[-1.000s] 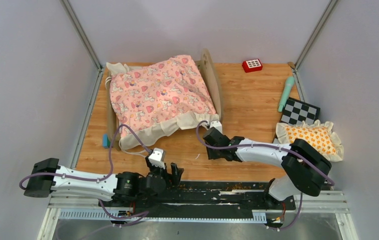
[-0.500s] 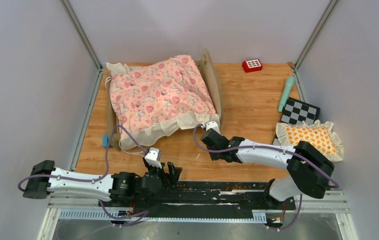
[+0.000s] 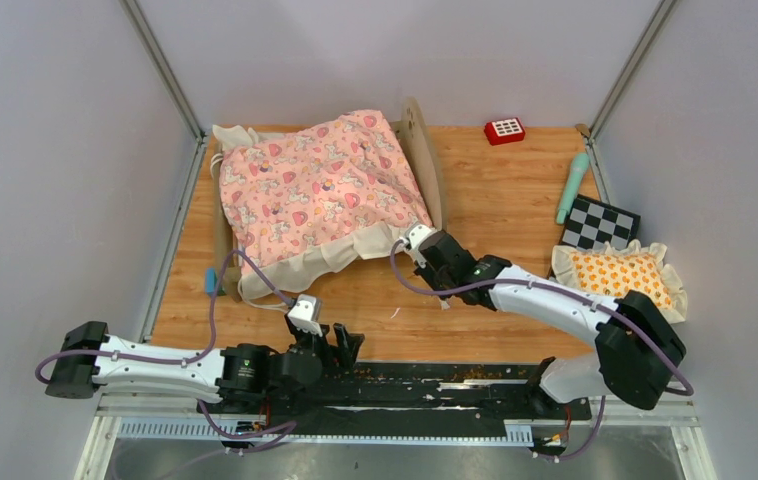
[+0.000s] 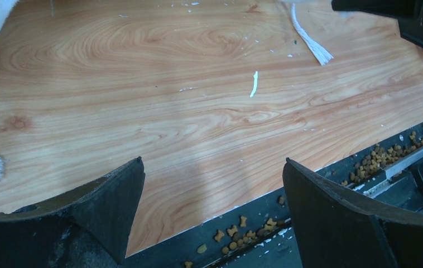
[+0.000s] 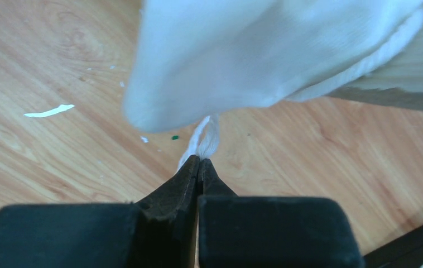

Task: Set up the pet bed
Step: Tie the ropes to the bed frame.

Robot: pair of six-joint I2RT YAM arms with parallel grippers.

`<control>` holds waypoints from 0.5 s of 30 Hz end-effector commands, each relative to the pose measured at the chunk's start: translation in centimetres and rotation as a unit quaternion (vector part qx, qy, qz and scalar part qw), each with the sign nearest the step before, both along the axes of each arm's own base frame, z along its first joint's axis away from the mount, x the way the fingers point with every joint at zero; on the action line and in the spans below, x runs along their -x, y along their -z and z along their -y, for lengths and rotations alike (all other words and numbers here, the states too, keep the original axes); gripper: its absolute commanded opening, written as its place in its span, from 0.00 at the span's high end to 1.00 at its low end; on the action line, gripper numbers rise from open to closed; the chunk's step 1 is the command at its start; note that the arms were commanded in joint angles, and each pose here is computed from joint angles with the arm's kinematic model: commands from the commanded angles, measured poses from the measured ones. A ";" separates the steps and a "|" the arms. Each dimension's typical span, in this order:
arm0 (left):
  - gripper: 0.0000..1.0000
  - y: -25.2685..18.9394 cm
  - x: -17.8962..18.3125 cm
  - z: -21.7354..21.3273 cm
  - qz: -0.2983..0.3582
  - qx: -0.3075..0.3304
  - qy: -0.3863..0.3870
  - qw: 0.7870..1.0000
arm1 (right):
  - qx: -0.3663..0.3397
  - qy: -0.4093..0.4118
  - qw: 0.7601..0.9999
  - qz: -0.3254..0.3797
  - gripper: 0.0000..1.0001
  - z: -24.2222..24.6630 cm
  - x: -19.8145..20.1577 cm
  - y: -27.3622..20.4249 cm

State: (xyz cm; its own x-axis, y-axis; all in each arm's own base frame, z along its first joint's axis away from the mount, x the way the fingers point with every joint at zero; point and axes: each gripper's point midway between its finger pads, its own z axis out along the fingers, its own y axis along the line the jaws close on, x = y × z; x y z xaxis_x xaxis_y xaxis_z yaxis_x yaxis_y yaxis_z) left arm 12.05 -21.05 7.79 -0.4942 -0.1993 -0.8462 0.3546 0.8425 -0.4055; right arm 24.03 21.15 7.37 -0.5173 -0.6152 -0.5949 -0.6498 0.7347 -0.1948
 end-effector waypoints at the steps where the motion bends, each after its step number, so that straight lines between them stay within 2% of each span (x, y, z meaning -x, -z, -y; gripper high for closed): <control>1: 0.00 -0.5 -0.6 -0.4 0.014 0.000 -0.016 1.000 | 0.040 -0.040 0.998 0.029 1.00 0.4 -2.6 -1.6; 8: 0.00 -0.9 -0.7 -0.4 0.022 -0.009 -0.013 1.000 | 0.084 -0.003 0.996 0.005 0.97 2.5 -3.7 0.2; 15: 0.00 -1.2 -0.7 -0.2 0.024 -0.006 -0.012 1.000 | 0.117 0.057 0.991 -0.008 0.78 4.5 -3.9 1.9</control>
State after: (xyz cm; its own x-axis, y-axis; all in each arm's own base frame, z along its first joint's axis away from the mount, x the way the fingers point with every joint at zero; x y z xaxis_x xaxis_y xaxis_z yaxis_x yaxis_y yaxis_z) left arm 12.14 -20.71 7.61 -0.4802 -0.1638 -0.8617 0.3685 0.8538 -0.3677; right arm 27.08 17.39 4.71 -0.5641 -0.7084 -0.4242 -0.6365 0.7003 -0.3231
